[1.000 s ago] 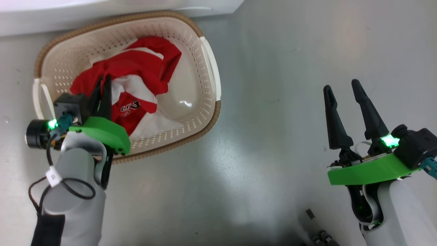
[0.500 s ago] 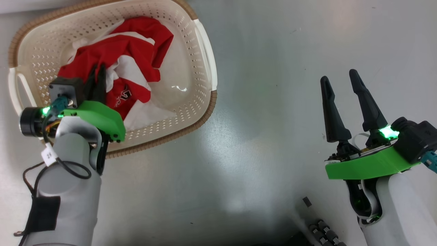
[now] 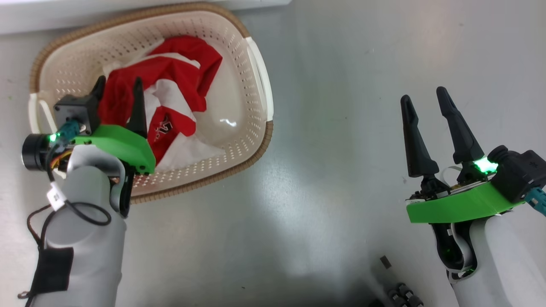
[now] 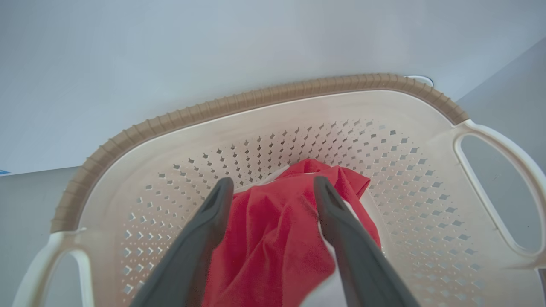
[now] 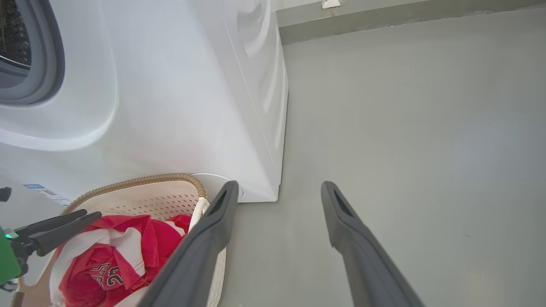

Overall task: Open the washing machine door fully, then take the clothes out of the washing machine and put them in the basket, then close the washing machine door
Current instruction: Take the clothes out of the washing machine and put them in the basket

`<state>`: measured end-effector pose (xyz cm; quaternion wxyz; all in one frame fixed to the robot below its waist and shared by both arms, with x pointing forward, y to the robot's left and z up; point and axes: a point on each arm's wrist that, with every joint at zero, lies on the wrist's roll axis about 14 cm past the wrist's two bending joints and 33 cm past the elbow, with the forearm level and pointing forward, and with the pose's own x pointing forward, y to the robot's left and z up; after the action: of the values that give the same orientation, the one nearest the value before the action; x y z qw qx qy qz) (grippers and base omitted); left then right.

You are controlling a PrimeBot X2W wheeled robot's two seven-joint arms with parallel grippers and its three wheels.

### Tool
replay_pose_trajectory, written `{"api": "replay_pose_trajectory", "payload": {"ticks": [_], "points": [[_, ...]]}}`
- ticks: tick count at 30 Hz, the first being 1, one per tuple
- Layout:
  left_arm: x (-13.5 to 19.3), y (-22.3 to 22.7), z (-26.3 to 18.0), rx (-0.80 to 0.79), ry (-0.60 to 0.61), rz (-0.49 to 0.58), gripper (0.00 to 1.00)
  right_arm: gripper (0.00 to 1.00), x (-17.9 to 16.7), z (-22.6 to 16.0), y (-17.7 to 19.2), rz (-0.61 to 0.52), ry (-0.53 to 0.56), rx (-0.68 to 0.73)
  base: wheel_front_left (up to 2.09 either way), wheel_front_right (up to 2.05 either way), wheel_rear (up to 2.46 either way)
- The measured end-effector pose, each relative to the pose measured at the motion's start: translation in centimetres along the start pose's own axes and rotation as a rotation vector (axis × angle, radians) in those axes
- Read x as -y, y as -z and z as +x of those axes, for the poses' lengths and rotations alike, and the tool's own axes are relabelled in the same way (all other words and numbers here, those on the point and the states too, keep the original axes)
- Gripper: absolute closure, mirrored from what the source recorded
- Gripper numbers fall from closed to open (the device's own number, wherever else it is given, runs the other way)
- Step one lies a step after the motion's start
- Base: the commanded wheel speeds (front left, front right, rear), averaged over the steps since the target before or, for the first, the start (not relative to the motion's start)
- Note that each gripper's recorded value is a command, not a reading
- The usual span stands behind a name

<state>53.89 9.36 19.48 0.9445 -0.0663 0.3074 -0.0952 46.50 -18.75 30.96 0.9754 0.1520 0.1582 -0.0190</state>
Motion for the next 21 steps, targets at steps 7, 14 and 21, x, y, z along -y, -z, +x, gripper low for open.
{"api": "replay_pose_trajectory", "payload": {"ticks": [7,14,21], "points": [[-0.5,-2.3,-1.8,0.064,-0.024,-0.016,0.0,0.0,-0.8,-0.4,-1.7,-0.005,-0.018,0.034,0.0,0.0,0.0],[-0.5,-5.7,-4.9,0.161,-0.031,-0.016,0.0,0.0,-1.6,-1.4,-4.2,-0.012,-0.033,0.087,0.0,0.0,0.0],[-0.6,-8.8,-8.8,0.256,-0.041,-0.009,0.0,0.0,-2.2,-3.7,-5.9,-0.014,-0.044,0.113,0.0,0.0,0.0]]}}
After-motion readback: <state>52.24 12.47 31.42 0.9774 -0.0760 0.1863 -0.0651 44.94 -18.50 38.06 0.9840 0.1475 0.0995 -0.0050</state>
